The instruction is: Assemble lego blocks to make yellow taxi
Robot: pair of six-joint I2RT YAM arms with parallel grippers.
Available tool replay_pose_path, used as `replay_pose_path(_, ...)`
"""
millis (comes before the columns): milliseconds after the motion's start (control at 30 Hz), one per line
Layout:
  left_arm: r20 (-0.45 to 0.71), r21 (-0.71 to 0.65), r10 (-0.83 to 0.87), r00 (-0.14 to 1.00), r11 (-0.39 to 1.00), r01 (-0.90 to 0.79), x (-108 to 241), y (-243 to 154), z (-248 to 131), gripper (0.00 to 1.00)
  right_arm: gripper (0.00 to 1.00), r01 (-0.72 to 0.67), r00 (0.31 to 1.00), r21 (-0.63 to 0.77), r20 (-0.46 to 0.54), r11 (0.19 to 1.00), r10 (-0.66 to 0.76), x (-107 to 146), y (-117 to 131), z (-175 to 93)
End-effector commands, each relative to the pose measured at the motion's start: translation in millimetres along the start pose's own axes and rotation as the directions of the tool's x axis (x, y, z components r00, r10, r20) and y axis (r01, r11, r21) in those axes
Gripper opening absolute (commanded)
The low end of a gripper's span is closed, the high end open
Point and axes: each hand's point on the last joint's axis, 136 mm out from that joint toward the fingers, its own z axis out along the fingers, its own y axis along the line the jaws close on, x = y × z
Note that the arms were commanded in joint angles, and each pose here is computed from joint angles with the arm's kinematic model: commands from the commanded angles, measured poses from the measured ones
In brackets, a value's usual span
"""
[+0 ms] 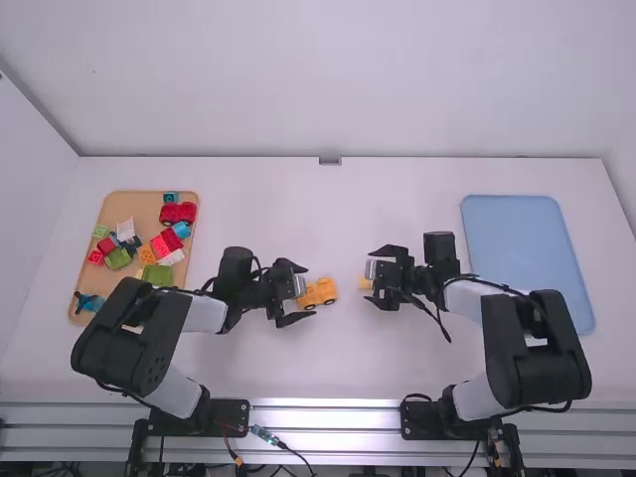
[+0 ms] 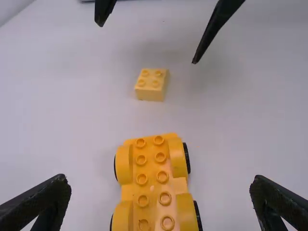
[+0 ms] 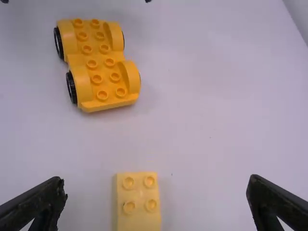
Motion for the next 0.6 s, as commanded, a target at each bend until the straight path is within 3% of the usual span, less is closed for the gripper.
replay_pose_path(0, -0.012, 0.003, -0.043, 0.999, 0.999, 0.043, 10, -3, 2, 0.99, 0.99, -0.037, 0.999, -0.019, 0.003, 0.999, 0.037, 6, 7, 4)
replay_pose_path(333, -0.005, 0.087, -0.136, 0.991, 0.987, 0.136, 21, 3, 25, 0.99, 0.99, -0.071, 0.996, -0.102, 0.038, 0.992, 0.075, 16, 10, 21)
replay_pose_path(567, -0.040, 0.067, -0.152, 0.988, 0.986, 0.154, 33, 3, 27, 0.99, 0.99, -0.105, 0.987, -0.184, 0.104, 0.977, 0.126, 16, 4, 27)
